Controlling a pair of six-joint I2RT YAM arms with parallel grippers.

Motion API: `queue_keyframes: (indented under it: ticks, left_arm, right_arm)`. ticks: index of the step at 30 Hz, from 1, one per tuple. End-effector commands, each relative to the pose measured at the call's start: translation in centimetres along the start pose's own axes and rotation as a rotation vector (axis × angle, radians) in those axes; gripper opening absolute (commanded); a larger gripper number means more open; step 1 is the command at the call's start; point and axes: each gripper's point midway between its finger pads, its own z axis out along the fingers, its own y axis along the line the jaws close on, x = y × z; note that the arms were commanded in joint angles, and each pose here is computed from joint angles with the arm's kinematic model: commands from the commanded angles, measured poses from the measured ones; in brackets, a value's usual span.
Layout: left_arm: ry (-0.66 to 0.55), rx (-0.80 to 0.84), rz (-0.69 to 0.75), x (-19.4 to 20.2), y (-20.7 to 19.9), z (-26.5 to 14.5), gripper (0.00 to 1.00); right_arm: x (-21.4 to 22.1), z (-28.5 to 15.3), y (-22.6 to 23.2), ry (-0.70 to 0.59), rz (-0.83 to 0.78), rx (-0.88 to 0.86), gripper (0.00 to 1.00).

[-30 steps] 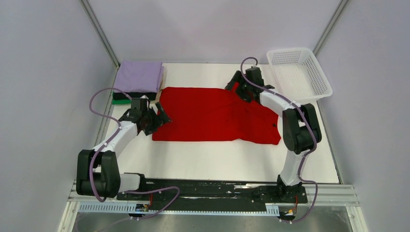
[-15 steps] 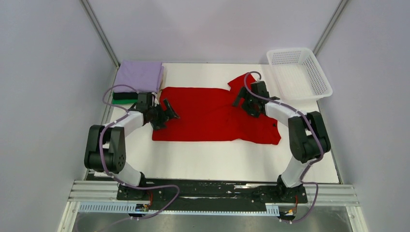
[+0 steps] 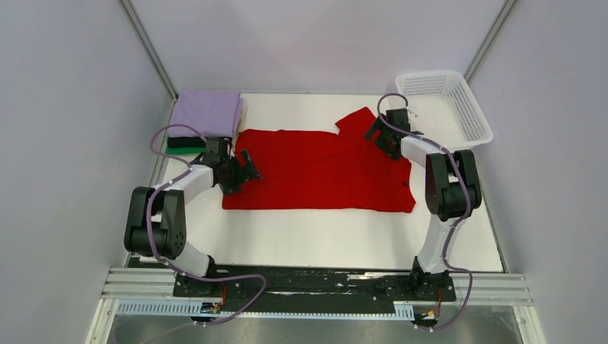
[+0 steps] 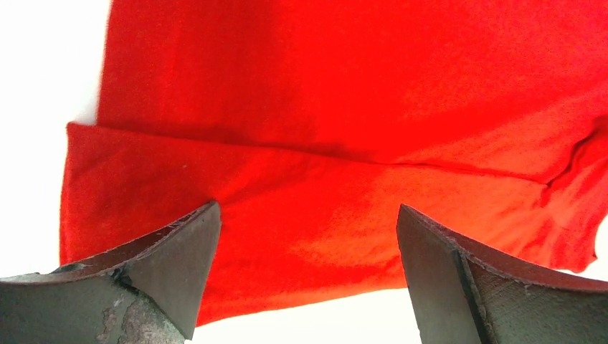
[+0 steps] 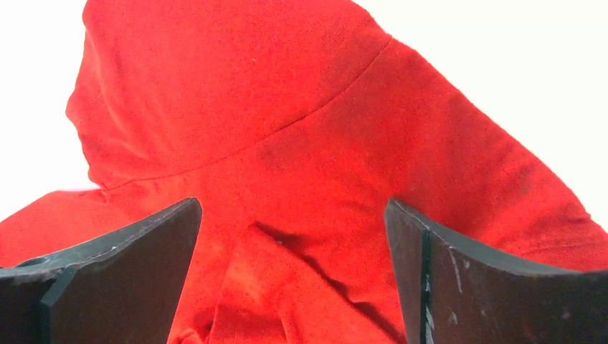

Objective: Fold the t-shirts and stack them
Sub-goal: Grab the side of the flattened tshirt furthest away from the robot with both arms

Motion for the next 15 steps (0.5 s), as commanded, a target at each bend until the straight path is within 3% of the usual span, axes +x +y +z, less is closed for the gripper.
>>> queue_keyframes:
  ticks: [1,5,9,15]
  left_arm:
    - [-0.023,-0.119,0.039,0.3,2.4,-1.9,1.00]
    - [-0.075,0.023,0.061,-0.9,-1.2,-4.2,1.00]
    - [-0.134,0.125,0.107,-2.0,-4.6,-5.7,1.00]
    - [-0.059,0.147,0.116,-1.6,-6.3,-2.3,1.00]
  right_arm:
    - [-3.0,-4.4,2.5,-0.077,-0.061,-0.087,1.00]
    - [-1.0,-8.7,3.6,-0.035,-0.118,-0.164,1.00]
    - [3.9,-11.4,2.8,0.042,-0.171,-0.178,1.00]
    - [11.3,-11.6,2.8,0.235,-0.334,-0.208,1.00]
